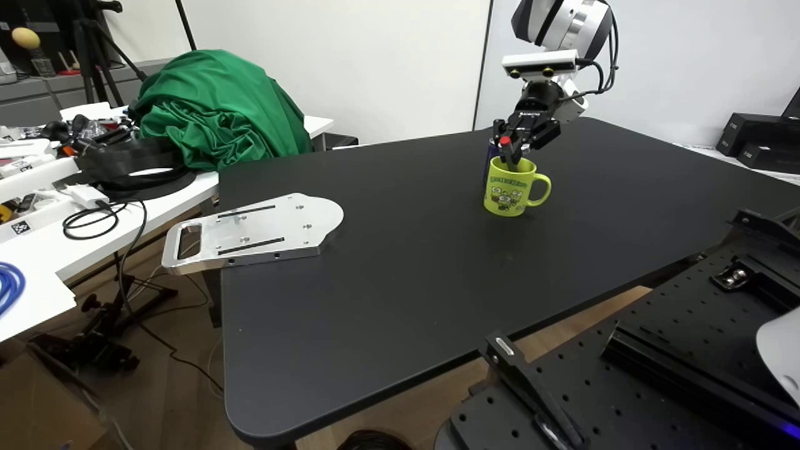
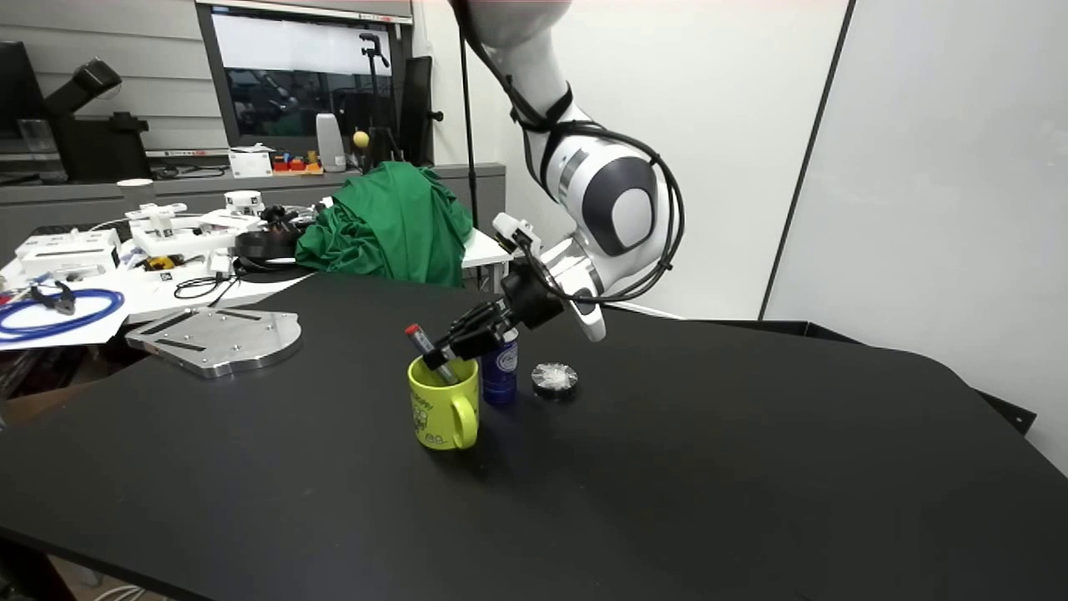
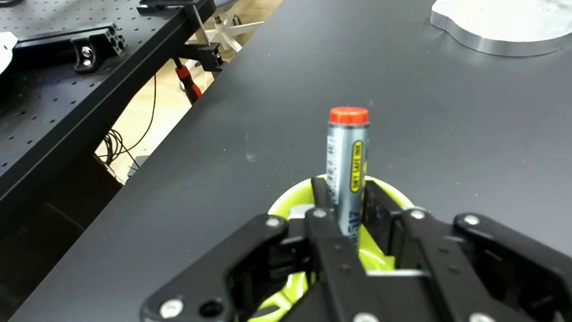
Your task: Pick the marker and put it in the cup
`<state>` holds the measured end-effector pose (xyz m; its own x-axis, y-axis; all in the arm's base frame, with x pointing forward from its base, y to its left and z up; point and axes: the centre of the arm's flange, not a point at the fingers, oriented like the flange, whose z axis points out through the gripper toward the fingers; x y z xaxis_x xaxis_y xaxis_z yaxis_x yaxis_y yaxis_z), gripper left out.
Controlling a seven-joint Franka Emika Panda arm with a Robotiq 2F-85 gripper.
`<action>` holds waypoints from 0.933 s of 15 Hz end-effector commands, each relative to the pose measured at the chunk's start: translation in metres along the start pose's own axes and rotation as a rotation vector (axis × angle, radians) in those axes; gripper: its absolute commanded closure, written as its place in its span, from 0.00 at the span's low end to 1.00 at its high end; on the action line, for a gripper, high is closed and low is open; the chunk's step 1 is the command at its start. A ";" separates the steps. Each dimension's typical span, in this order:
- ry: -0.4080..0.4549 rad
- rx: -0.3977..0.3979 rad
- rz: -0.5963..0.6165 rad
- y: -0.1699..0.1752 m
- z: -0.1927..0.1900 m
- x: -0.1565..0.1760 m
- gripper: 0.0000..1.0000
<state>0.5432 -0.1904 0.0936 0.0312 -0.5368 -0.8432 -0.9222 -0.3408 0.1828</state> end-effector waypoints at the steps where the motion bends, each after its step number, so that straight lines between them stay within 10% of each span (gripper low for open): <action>1: 0.009 -0.004 0.018 -0.013 -0.007 0.020 0.46; 8: 0.046 -0.023 -0.039 -0.017 -0.008 -0.022 0.01; 14: 0.057 -0.047 -0.077 -0.019 -0.014 -0.058 0.00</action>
<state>0.5709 -0.1698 0.1210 0.1127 -0.5430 -0.8322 -0.9053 -0.4012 0.1392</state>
